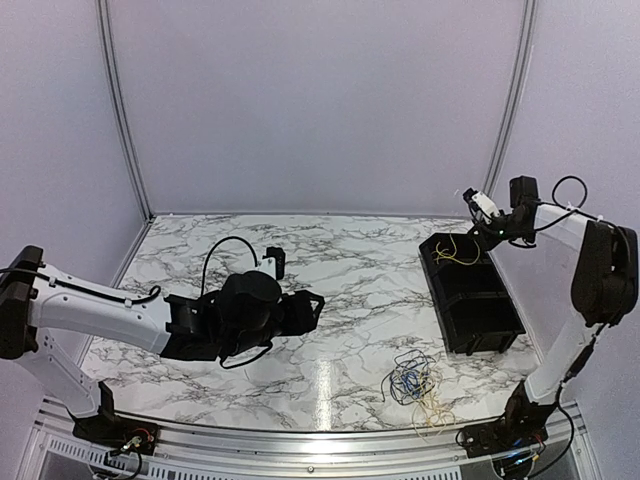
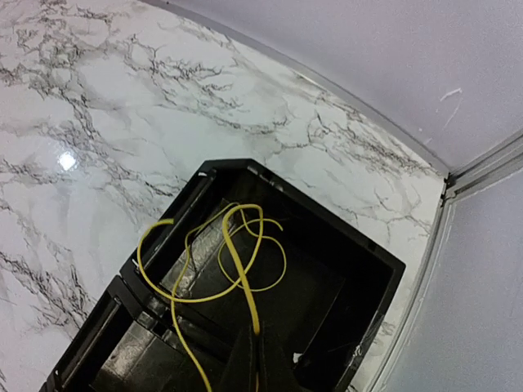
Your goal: Untangle the cables
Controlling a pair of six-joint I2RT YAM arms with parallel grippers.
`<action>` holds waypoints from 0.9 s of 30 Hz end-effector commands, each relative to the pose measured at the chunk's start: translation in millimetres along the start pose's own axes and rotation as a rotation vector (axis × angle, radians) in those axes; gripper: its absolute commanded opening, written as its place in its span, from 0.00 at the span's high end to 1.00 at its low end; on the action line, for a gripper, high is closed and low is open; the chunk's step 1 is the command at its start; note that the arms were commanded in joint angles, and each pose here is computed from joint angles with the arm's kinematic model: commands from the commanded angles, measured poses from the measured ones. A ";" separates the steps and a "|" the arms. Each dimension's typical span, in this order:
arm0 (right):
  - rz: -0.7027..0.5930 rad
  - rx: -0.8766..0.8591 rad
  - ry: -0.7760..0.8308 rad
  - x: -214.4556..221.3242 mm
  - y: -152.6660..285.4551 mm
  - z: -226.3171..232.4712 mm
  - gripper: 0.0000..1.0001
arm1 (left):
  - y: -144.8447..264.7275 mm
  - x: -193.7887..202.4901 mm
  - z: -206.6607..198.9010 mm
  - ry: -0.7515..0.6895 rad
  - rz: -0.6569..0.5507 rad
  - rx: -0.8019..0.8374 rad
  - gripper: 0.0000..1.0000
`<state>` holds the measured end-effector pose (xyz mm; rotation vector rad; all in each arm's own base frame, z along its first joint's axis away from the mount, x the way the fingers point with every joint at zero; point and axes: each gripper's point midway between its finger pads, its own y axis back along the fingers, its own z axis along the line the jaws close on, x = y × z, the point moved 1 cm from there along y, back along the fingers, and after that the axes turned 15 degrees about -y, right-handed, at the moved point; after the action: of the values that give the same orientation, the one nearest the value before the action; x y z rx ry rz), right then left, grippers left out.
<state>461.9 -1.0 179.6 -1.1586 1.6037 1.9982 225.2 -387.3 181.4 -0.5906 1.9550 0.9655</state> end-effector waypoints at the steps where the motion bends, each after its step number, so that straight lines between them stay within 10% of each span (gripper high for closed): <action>1: 0.126 0.057 0.023 19.0 -2.8 -15.6 1.00 | 6.1 -1.3 10.8 0.026 -0.012 -0.037 0.39; 27: 0.145 0.173 -0.116 -4.3 -52.0 -67.2 1.00 | 0.9 17.8 6.5 0.053 0.046 -0.025 0.39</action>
<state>510.1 -37.4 137.6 -0.8816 1.8297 1.9888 221.9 -383.0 172.5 -0.6102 2.0049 0.9832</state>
